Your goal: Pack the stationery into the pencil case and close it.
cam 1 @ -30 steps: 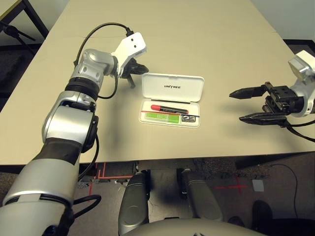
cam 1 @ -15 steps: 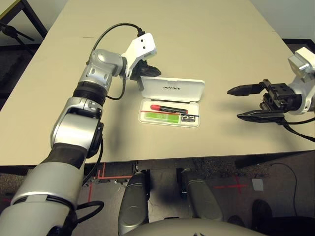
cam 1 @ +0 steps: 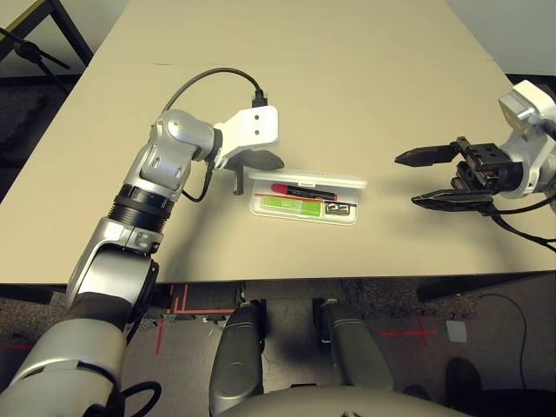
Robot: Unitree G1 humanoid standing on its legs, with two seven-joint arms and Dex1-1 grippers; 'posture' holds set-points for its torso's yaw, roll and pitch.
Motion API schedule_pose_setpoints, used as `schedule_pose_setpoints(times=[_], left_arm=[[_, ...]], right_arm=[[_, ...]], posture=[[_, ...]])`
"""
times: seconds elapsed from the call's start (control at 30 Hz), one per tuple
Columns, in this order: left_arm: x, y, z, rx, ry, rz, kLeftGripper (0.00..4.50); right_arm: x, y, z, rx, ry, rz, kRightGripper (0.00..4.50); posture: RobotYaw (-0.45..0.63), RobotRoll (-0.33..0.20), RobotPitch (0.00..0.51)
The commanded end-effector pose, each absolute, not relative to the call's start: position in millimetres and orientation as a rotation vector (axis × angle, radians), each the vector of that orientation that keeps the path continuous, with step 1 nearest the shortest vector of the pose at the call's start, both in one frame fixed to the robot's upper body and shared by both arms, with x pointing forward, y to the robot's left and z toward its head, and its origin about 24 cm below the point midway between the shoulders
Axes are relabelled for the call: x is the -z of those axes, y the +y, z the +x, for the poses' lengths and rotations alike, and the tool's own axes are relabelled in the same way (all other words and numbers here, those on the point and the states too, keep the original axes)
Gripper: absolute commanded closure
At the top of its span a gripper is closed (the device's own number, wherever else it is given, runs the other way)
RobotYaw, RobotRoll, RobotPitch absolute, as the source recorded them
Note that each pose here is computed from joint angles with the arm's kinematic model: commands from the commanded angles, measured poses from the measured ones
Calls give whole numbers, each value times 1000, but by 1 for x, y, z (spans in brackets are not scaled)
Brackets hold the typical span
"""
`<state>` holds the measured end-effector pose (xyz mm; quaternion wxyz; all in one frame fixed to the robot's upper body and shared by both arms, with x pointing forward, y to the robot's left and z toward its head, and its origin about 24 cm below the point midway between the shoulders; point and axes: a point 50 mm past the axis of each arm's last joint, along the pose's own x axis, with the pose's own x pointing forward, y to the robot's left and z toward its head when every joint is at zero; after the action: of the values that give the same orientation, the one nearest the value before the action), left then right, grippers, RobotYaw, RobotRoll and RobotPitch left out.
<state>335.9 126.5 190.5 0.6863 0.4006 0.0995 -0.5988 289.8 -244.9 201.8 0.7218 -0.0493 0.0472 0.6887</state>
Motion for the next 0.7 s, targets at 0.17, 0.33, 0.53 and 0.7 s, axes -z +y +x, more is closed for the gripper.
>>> schedule_pose_setpoints(times=[0.17,0.33,0.53,0.7], left_arm=[[-169,107,319,1463,255,892,4467],[-154,96,313,1521,282,1005,4467],[-141,97,317,1487,367,1175,4467],[-144,90,318,1493,347,1091,4467]], right_arm=[[-201,-243,290,-1532,100,-122,0],[-200,-241,288,-1541,95,-116,0],[-201,-238,288,-1549,90,-117,0],[-199,-237,288,-1550,88,-112,0]], posture=[[-37,0,175],[-45,0,175],[-52,0,177],[-54,0,177]])
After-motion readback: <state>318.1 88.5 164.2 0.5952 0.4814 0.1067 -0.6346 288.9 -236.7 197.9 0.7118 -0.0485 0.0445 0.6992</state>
